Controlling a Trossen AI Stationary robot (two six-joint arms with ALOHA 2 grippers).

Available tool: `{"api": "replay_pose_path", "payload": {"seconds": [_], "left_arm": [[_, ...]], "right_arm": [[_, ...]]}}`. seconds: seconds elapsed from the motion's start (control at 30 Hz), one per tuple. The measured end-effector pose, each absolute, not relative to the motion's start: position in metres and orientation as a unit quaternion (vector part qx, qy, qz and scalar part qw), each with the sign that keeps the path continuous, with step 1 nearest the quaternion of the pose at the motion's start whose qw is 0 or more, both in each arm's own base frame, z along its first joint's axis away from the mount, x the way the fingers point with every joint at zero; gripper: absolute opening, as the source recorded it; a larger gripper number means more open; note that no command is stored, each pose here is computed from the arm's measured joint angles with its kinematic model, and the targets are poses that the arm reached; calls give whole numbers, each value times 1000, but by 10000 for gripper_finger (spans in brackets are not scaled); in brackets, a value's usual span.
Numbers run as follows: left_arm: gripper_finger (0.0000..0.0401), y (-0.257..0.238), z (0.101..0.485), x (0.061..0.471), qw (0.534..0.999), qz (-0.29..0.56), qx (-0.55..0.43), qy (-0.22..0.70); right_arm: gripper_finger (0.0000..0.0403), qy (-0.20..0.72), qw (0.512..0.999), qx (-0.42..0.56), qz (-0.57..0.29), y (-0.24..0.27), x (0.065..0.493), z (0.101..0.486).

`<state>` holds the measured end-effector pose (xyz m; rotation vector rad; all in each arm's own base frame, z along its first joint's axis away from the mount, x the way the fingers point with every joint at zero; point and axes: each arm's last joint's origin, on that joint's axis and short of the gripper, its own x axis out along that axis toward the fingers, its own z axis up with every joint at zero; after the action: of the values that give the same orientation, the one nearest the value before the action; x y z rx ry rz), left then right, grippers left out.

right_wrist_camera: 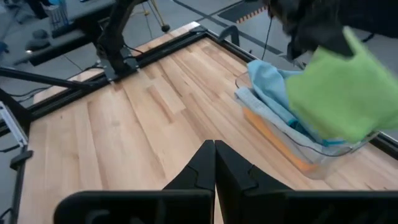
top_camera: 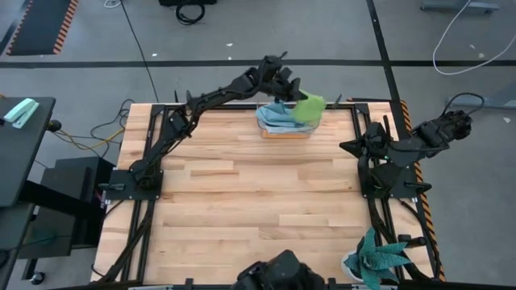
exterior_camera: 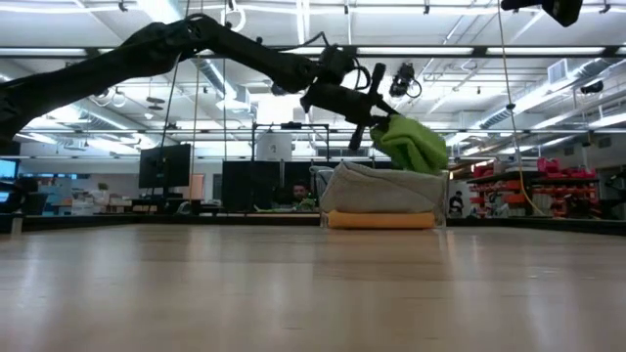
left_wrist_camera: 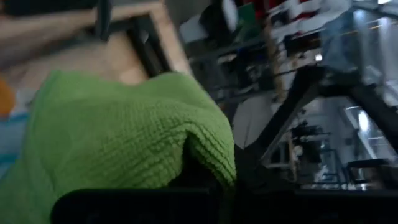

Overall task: Fold microfiber towels
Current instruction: Put the green microfiber cloth into the transparent bin

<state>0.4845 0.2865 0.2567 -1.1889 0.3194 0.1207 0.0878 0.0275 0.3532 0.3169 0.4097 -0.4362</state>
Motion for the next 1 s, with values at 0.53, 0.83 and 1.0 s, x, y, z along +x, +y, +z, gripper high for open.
{"api": "replay_pose_path", "payload": {"seconds": [0.53,0.83,1.0], "left_arm": [[12,295,213,462,734,133,-603,283],[15,297,199,443,685,194,-607,353],[13,298,197,441,695,227,-582,355]], "right_arm": [[8,201,942,142,-231,26,86,352],[8,203,941,140,-231,26,86,351],[10,204,941,141,-230,26,86,351]]}}
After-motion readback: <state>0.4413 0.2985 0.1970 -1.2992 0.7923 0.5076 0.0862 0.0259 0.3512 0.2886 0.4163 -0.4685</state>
